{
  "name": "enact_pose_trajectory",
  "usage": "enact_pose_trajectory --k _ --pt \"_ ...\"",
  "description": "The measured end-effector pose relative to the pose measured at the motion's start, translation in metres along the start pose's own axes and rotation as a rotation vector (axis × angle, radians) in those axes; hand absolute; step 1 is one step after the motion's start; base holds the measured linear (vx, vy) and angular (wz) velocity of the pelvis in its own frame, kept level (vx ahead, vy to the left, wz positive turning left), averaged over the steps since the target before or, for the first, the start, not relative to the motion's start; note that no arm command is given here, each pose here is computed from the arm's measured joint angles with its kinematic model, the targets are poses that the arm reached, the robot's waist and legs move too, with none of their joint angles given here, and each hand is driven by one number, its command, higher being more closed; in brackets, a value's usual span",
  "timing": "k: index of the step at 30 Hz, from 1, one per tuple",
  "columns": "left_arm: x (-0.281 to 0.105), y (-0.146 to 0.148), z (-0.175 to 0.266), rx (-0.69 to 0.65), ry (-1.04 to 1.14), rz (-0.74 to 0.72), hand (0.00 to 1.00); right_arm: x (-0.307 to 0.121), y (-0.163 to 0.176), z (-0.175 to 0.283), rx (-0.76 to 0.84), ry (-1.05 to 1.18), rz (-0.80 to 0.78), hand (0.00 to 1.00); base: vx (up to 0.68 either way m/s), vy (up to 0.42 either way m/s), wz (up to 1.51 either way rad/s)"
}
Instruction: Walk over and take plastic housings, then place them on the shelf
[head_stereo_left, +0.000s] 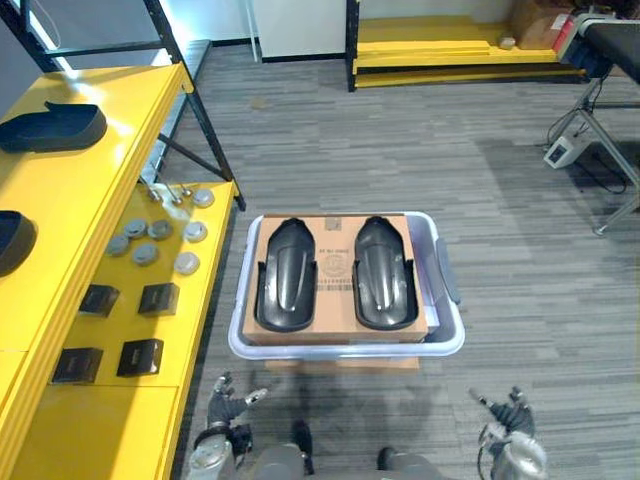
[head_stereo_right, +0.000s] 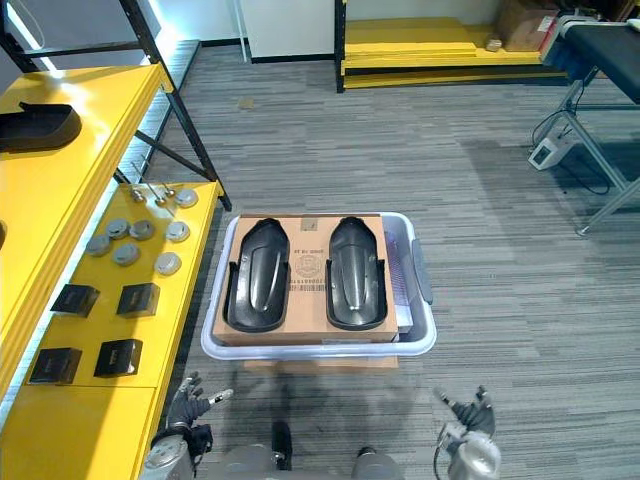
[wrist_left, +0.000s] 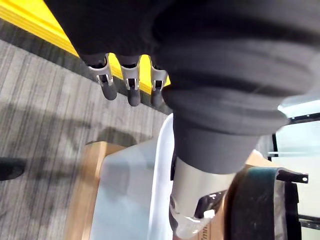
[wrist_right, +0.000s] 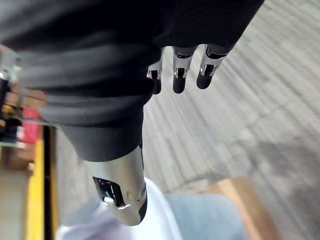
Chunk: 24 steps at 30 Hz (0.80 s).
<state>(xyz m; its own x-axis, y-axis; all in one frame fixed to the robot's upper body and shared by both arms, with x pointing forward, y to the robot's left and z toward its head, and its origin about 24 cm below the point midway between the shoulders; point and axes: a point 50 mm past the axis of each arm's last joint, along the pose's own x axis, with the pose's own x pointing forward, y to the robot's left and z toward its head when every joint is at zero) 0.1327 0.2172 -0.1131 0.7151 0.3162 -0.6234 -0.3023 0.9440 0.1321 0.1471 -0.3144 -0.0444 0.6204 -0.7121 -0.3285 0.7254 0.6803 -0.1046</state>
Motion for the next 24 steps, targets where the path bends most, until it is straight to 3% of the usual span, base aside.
enact_pose_trajectory --k 4,8,15,24 --pt "-0.004 0.0 -0.008 0.004 0.022 -0.017 0.0 0.008 -0.014 0.044 0.047 -0.182 -0.059 0.0 0.05 -0.005 0.01" --pt "-0.007 0.0 -0.012 0.01 0.033 -0.022 0.0 0.011 -0.002 0.072 0.088 -0.297 -0.055 0.0 0.01 -0.005 0.03" --pt "-0.009 -0.008 -0.015 0.032 0.041 -0.059 0.0 0.008 0.074 0.117 -0.028 -0.487 0.197 0.0 -0.06 -0.01 0.16" --pt "-0.009 -0.012 -0.014 0.036 0.033 -0.071 0.0 0.02 0.144 0.127 -0.161 -0.445 0.357 0.0 -0.13 0.028 0.16"
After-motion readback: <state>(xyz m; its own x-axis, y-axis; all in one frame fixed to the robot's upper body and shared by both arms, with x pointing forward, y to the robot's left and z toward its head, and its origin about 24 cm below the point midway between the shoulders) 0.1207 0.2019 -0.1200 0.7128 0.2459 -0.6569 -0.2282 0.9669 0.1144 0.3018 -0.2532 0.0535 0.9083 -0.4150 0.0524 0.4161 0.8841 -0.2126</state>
